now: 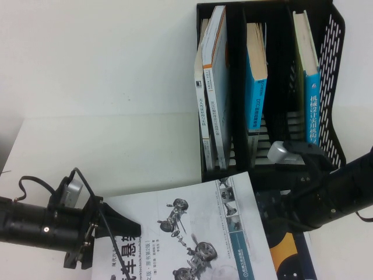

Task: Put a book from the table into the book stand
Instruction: Push book with right arm, then pick up the book with your left arm

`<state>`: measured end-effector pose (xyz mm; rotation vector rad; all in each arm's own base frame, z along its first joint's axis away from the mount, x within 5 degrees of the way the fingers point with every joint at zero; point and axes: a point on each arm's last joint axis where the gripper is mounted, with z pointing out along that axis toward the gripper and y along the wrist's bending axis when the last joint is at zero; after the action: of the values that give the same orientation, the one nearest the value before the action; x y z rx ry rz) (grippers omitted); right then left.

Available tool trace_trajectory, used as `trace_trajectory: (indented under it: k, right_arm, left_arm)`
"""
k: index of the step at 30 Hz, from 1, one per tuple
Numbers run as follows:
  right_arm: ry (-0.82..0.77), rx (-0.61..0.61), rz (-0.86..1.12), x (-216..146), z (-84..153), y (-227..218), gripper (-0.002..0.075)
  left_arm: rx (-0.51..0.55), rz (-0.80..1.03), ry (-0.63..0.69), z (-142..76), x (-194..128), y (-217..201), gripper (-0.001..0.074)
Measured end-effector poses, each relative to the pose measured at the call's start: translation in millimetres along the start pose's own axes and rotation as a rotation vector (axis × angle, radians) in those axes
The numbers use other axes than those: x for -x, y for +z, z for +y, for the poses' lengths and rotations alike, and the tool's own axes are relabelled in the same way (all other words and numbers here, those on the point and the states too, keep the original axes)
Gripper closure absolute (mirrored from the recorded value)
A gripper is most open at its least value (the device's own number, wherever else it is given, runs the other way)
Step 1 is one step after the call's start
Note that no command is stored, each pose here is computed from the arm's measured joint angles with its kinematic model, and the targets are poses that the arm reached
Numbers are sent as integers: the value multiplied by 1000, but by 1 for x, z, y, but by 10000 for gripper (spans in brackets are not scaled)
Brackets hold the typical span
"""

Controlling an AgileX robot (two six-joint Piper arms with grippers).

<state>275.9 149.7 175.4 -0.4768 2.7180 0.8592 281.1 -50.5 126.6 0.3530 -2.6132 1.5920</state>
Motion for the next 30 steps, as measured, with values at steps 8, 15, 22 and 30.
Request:
trace_trajectory:
  k: [8, 15, 22, 30]
  right_arm:
    - [67, 43, 41, 0, -5, 14, 720]
    - [81, 58, 49, 0, -5, 16, 720]
    - [77, 53, 49, 0, -6, 16, 720]
    - [77, 53, 49, 0, -6, 16, 720]
  left_arm:
    - [5, 1, 6, 1, -1, 0, 258]
    - [13, 12, 46, 3, -2, -2, 320]
    - [-34, 7, 53, 4, -1, -10, 537]
    - [-53, -13, 78, 2, 0, -12, 573]
